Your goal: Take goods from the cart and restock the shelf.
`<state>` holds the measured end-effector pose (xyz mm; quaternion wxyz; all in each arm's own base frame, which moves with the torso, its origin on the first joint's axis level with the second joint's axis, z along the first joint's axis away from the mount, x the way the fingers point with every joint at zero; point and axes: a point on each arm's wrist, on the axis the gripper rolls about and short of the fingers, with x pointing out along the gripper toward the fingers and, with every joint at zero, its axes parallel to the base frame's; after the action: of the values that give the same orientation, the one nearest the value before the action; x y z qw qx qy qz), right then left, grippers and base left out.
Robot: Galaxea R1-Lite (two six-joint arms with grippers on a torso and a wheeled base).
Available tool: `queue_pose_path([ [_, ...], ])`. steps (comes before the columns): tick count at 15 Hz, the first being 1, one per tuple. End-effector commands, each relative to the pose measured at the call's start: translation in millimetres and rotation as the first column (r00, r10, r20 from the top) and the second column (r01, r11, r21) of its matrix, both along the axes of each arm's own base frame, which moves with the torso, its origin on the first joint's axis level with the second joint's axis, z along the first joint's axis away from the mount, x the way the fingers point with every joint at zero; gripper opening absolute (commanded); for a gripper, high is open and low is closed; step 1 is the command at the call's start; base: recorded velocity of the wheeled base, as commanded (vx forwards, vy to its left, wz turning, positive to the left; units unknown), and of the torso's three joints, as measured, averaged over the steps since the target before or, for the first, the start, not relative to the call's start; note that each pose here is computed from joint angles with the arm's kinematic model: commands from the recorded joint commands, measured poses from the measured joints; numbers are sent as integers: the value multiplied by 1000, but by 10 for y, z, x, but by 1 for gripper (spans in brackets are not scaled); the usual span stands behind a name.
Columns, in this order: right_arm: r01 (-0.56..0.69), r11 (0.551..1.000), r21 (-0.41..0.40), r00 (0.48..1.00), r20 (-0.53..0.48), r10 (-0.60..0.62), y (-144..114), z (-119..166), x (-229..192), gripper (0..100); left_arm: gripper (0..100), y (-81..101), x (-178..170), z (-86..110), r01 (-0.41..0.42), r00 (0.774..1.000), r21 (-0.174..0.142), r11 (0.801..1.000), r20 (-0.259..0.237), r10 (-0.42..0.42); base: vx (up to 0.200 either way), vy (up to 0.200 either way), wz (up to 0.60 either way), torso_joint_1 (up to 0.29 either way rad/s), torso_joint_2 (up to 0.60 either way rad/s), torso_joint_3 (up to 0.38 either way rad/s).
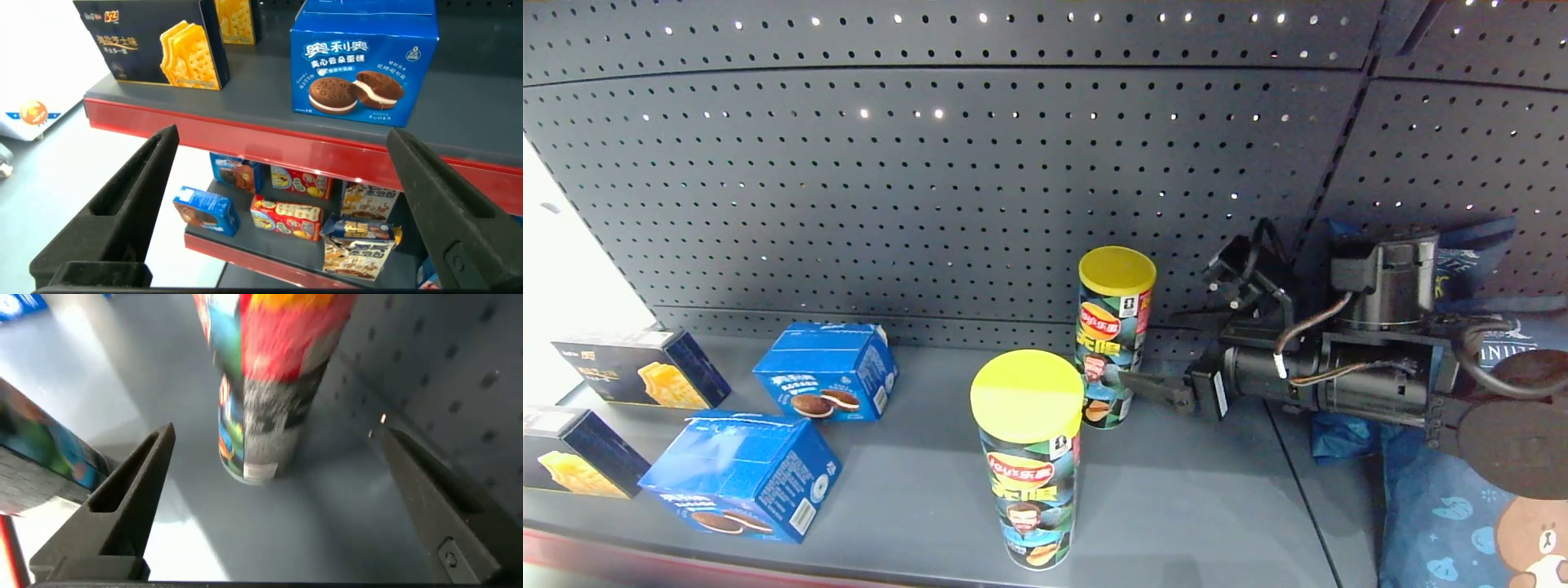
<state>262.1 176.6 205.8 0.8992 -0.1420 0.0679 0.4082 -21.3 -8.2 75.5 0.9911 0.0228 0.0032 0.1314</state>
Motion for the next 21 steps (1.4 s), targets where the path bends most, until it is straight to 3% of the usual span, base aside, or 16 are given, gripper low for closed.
queue_pose_path([
  [1, -14, 999, 36, 998, 55, 12, -4, 195, -82, 100, 100, 0, 0, 0, 0, 1000, 0, 1000, 0, 0, 0, 0, 0, 0, 0, 0],
  [8, 128, 992, -3, 990, 62, -127, 23, 145, -162, 100, 100, 0, 0, 0, 0, 1000, 0, 1000, 0, 0, 0, 0, 0, 0, 0, 0],
  [14, 93, 994, -56, 996, 13, -92, 110, -69, -237, 100, 100, 0, 0, 0, 0, 1000, 0, 1000, 0, 0, 0, 0, 0, 0, 0, 0],
  [21, 161, 984, -74, 987, 7, -161, 191, -250, -63, 100, 100, 0, 0, 0, 0, 1000, 0, 1000, 0, 0, 0, 0, 0, 0, 0, 0],
])
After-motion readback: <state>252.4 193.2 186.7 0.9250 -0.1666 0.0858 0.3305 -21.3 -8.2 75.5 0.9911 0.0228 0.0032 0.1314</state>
